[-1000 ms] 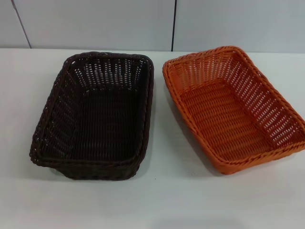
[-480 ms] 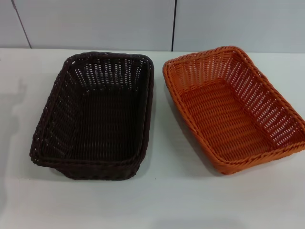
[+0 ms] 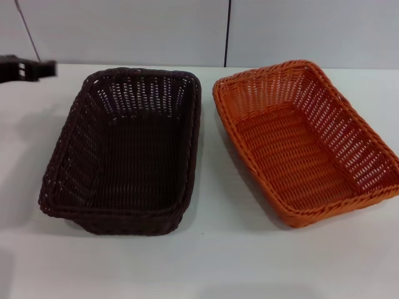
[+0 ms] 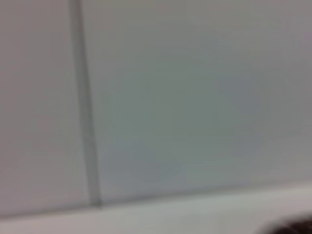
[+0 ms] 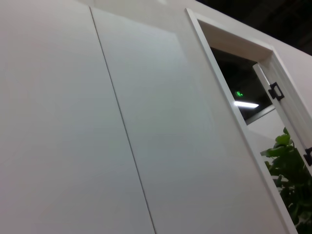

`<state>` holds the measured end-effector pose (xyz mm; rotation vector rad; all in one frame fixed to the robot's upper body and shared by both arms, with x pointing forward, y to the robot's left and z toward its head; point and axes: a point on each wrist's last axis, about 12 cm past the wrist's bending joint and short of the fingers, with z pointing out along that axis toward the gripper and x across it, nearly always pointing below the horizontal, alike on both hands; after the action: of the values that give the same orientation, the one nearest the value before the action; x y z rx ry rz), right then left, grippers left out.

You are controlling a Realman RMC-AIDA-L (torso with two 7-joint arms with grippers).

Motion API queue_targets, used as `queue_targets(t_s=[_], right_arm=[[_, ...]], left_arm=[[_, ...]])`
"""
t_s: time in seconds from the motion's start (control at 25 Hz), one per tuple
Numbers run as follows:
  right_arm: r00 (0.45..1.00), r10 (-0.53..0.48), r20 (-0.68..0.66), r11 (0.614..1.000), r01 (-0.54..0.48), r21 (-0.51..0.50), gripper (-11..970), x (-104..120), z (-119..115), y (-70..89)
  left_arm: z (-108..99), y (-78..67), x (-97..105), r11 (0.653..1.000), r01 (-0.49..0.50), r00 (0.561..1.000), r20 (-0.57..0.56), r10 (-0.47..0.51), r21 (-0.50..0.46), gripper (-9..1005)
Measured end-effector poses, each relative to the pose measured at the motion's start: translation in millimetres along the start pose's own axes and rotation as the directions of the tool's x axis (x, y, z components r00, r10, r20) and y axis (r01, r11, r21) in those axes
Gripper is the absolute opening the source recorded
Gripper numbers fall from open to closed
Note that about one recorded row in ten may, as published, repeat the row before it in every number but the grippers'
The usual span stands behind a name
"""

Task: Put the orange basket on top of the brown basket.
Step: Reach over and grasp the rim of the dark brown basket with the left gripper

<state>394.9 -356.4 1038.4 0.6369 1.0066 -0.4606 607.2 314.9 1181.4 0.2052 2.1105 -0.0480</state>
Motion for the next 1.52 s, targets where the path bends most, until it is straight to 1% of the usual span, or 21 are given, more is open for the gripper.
queue_targets(t_s=[0.04,0.16,0.2,0.32,0.36,0.4,0.52,0.6,0.72,1.04,1.36,1.4,1.52], right_arm=[[1.000,-0.003,-0.002,1.000,0.003,-0.002,785,0.5,0.5,0.0],[1.000,-0.007,-0.008,1.000,0.007,-0.014,784,1.9,1.1,1.2],[1.000,-0.007,-0.010,1.000,0.007,-0.020,784,2.4,1.3,2.0],[1.000,-0.012,-0.014,0.999,0.012,-0.033,784,3.7,2.7,4.0],[1.000,-0.012,-0.014,0.999,0.012,-0.033,784,3.7,2.7,4.0],[1.000,-0.015,-0.016,0.999,0.015,-0.035,784,4.2,3.2,4.0],[1.000,-0.019,-0.017,0.999,0.018,-0.040,784,4.7,4.2,4.2],[1.000,-0.019,-0.018,0.999,0.018,-0.041,784,4.9,4.4,4.3],[0.999,-0.022,-0.025,0.999,0.021,-0.046,784,6.2,5.5,4.4],[0.999,-0.022,-0.031,0.999,0.021,-0.049,784,7.0,5.4,4.4],[0.999,-0.023,-0.039,0.998,0.021,-0.054,785,8.0,5.3,5.0],[0.999,-0.025,-0.040,0.998,0.022,-0.055,785,8.0,5.2,5.2],[0.999,-0.025,-0.039,0.998,0.022,-0.062,785,7.8,4.5,5.9]], left_arm=[[-6.6,-10.2,-4.9,0.998,-0.017,0.998,-0.061,0.021,0.054,787],[-13.1,-22.2,-8.2,0.993,-0.050,0.990,-0.125,0.063,0.104,786],[-13.8,-29.7,-7.0,0.990,-0.071,0.984,-0.156,0.089,0.121,785],[-12.5,-36.8,-3.1,0.987,-0.089,0.975,-0.190,0.114,0.136,784],[-12.5,-36.8,-3.1,0.987,-0.089,0.975,-0.190,0.114,0.136,784],[-8.8,-42.9,3.4,0.984,-0.107,0.965,-0.225,0.137,0.143,783],[-4.5,-45.5,8.5,0.983,-0.119,0.957,-0.246,0.152,0.143,782],[-4.5,-45.5,8.5,0.983,-0.119,0.957,-0.246,0.152,0.143,782],[5.7,-47.4,16.0,0.982,-0.113,0.946,-0.286,0.152,0.151,781],[18.1,-51.8,25.3,0.979,-0.113,0.931,-0.325,0.163,0.169,778],[25.5,-53.7,28.8,0.978,-0.116,0.921,-0.351,0.171,0.174,775],[25.3,-53.4,27.9,0.978,-0.130,0.916,-0.357,0.181,0.163,775],[23.3,-55.3,25.8,0.974,-0.154,0.908,-0.365,0.206,0.169,774]])
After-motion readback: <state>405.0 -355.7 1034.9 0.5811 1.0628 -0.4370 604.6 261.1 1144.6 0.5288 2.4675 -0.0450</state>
